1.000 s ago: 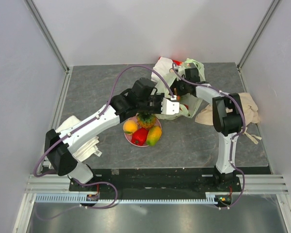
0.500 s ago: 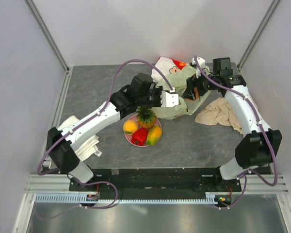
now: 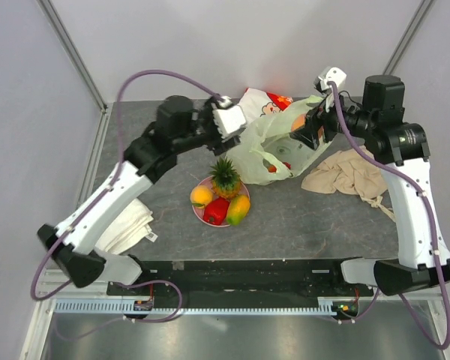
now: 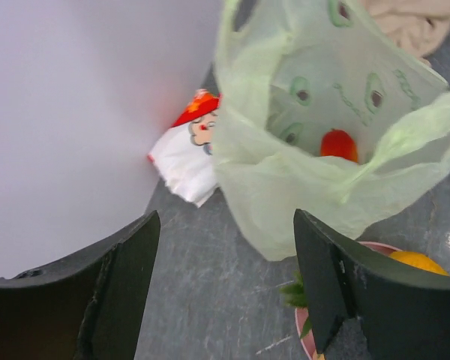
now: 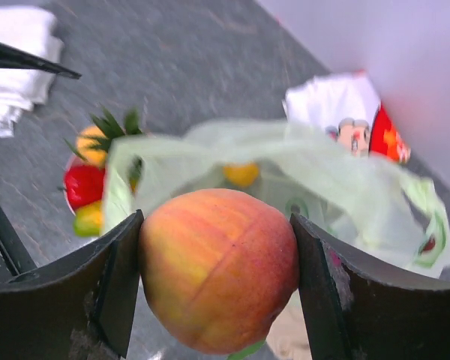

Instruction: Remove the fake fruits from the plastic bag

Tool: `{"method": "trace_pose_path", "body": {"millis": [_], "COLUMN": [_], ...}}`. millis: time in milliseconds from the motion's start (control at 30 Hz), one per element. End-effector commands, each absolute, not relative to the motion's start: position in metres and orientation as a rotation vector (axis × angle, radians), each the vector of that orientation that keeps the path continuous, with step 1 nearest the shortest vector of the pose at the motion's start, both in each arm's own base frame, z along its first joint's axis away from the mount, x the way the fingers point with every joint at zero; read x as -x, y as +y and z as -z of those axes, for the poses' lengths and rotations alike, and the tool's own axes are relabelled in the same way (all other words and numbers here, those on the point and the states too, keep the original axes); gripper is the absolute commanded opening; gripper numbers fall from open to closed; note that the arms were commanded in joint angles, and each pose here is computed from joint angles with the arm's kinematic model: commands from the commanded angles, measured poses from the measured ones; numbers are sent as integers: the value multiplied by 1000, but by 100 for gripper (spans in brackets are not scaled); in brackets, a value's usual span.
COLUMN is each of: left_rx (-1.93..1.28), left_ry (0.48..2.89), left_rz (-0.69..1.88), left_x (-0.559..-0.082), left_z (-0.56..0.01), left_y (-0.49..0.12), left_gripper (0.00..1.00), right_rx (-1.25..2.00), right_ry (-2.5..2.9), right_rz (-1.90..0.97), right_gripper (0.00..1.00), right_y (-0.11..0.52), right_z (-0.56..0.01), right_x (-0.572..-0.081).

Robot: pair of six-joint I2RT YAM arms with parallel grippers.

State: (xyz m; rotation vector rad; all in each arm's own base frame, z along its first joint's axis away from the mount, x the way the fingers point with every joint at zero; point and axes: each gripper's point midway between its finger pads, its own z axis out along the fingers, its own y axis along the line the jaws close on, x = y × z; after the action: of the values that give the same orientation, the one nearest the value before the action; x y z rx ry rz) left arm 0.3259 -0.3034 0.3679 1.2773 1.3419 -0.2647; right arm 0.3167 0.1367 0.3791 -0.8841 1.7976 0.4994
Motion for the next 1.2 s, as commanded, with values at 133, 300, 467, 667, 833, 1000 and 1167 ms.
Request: {"method": "trace_pose_path", "body": {"millis": [133, 300, 467, 667, 833, 1000, 1167], "left_rx": [-913, -825, -717, -692, -694, -515, -400], "left_ry": [1463, 1461, 1449, 1420, 1433, 1496, 1497], "left_rz": [297, 343, 346, 338, 393, 316, 292], "left_x": [-291, -259, -242, -224, -218, -237, -244], "left_z": [-409, -417, -426, -429, -418, -413, -426], "left_y": [-204, -169, -137, -120, -121, -95, -80], "left_gripper": [81, 81, 81, 80, 80, 80, 80], "right_rx": [1138, 1681, 1996, 2214, 2330, 2378, 2399], "right_ry": [1595, 1465, 1387, 1408, 1398, 1410, 1391], "right_rz": [-615, -542, -511, -397, -281, -263, -213], "right_gripper": [64, 65, 64, 61, 61, 61, 61], "right_y": [247, 340, 391, 407, 400, 401, 406], "right_z": [-415, -365, -297, -226, -193, -166, -146], "right_x": [-271, -221, -191, -185, -194, -198, -210]}}
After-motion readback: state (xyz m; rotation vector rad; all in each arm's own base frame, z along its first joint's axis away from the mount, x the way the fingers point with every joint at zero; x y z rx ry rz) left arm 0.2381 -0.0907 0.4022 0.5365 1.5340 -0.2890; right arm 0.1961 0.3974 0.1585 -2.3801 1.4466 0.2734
